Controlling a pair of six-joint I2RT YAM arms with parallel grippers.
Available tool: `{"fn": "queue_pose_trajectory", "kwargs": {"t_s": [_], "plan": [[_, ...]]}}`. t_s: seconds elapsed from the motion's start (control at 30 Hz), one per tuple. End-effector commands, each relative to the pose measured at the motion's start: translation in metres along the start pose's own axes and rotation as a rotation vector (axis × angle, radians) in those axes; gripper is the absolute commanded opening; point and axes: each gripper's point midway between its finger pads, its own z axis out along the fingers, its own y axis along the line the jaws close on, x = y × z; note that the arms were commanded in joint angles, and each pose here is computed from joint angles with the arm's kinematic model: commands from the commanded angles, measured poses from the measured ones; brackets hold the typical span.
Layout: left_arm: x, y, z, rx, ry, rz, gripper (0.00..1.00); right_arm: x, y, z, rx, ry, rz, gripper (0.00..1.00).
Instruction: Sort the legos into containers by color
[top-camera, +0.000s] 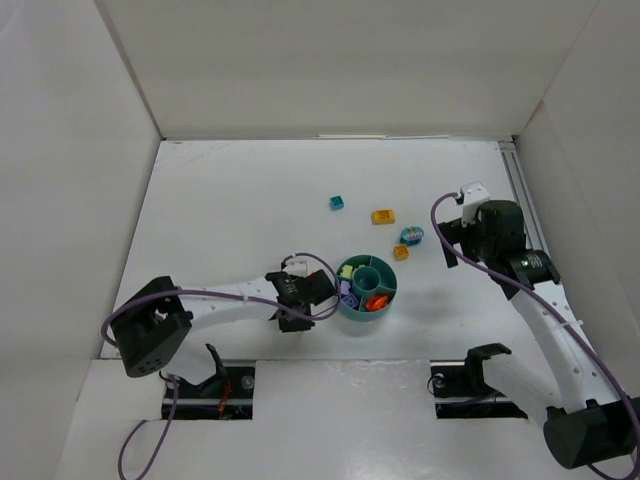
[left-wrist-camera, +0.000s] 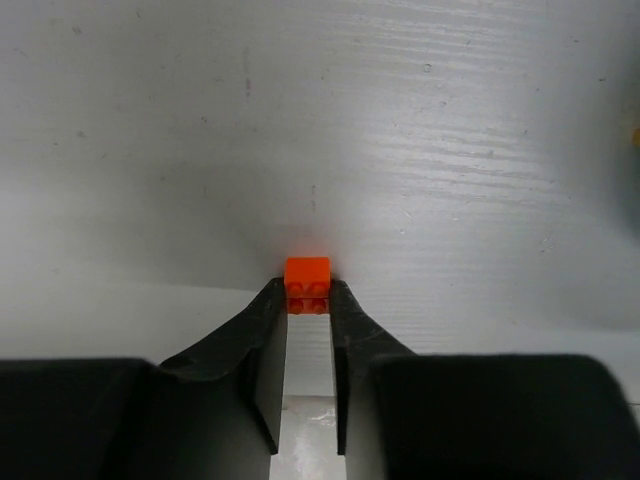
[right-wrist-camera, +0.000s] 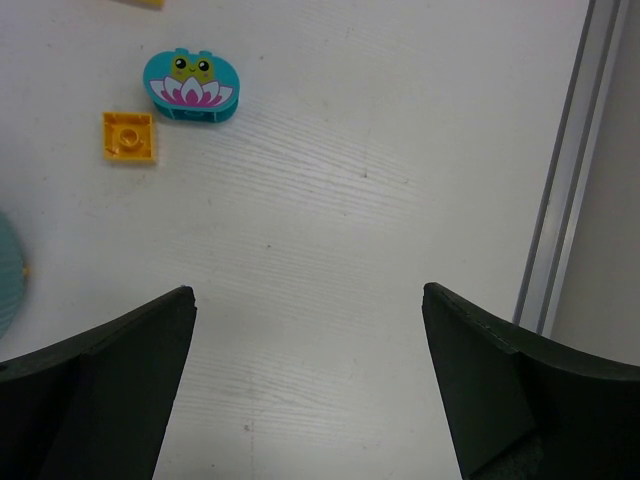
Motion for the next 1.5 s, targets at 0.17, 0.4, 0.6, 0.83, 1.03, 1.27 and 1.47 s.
{"fn": "queue_pose_trajectory", "kwargs": {"t_s": [0.17,0.4,0.6,0.83,1.03,1.27,1.47], "plan": [[-0.019,-0.021,-0.03,0.056,-0.064,-0.011,0.02,-0.011,-0.003,-0.007,0.003,-0.039,0.006,1.0],[-0.068,-0.093,-0.11,0.412,-0.287,0.123,0.06,-0.014,-0.005,-0.013,0.011,-0.073,0.01,1.0],[-0.09,-0.148,-0.145,0.557,-0.407,0.289,0.06,-0.014,-0.005,-0.013,0.013,-0.082,0.011,1.0],[-0.089,-0.19,-0.148,0.556,-0.411,0.432,0.08,-0.013,-0.007,-0.013,0.02,-0.079,0.017,1.0],[-0.082,-0.199,-0.143,0.564,-0.387,0.465,0.13,-0.014,-0.008,-0.015,0.022,-0.088,0.018,1.0],[-0.079,-0.201,-0.133,0.539,-0.369,0.476,0.28,-0.015,-0.006,-0.015,0.013,-0.09,0.017,1.0],[-0.076,-0.202,-0.138,0.553,-0.37,0.472,0.38,-0.015,-0.006,-0.015,0.013,-0.09,0.017,1.0]]}}
